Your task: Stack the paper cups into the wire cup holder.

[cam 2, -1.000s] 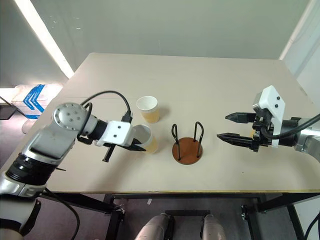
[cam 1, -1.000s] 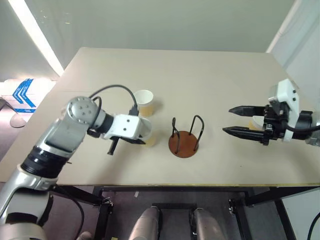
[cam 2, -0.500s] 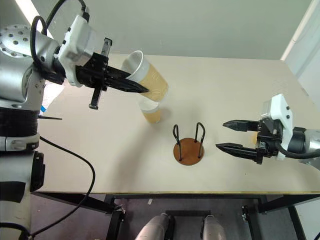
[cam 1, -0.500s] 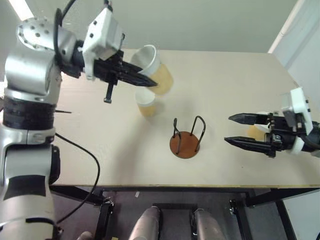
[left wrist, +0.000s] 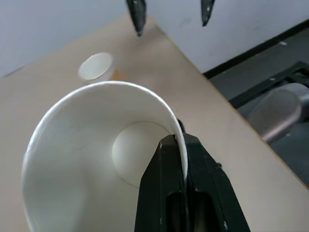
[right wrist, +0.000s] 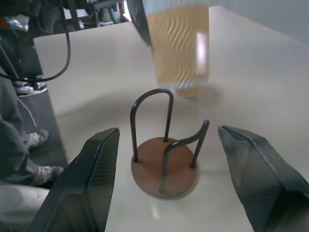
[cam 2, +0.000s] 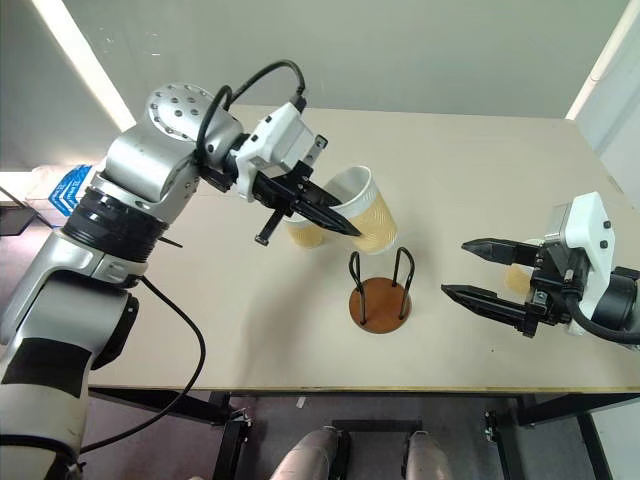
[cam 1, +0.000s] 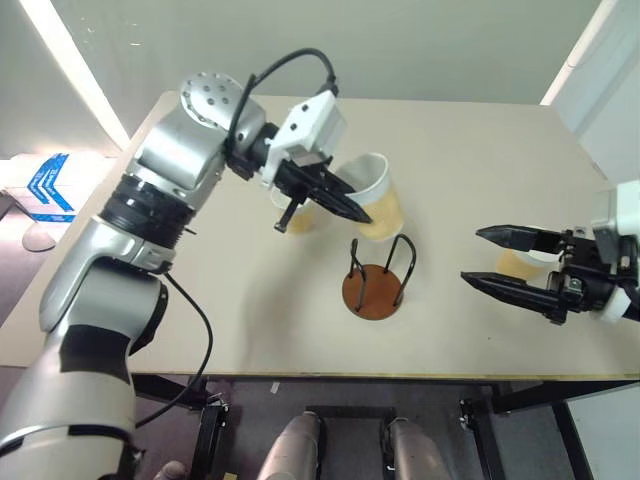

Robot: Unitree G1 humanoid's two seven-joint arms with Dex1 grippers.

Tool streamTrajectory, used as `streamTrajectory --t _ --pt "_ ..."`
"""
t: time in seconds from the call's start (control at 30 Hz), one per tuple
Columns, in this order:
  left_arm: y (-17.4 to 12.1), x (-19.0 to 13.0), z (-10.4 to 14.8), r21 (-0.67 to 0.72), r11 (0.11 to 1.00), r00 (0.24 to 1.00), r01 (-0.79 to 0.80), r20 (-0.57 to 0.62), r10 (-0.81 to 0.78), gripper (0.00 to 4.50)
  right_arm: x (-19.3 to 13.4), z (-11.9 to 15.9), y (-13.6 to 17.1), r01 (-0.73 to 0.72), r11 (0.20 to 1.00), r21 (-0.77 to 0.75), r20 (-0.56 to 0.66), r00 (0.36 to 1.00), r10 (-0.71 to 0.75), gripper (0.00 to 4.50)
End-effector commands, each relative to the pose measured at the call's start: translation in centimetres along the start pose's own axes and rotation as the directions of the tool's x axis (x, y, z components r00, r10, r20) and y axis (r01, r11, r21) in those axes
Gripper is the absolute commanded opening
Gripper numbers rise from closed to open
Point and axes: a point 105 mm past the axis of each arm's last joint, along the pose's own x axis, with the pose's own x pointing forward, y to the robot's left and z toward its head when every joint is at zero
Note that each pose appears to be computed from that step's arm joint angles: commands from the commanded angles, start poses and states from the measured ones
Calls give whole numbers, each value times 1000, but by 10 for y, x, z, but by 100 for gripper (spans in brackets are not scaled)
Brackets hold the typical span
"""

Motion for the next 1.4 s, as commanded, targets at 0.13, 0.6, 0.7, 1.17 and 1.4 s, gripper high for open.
streamTrajectory --t 0.13,0.6,0.7,1.17,1.4 --pt "-9 4 2 78 992 993 101 -64 -96 2 -2 7 2 36 999 -38 29 999 -35 345" --pt "-8 23 -10 109 985 987 137 -95 -126 2 -2 7 -2 43 998 -49 33 999 -41 345" --pt "-9 24 -11 113 983 985 143 -108 -131 2 -7 14 -4 49 997 -57 59 997 -45 345" --pt "-6 34 -12 136 978 982 158 -123 -141 168 -15 26 -10 105 993 -61 100 990 -99 345" --pt "5 24 0 152 985 996 80 -60 -71 417 -18 1 -30 229 972 -60 -52 971 -232 345"
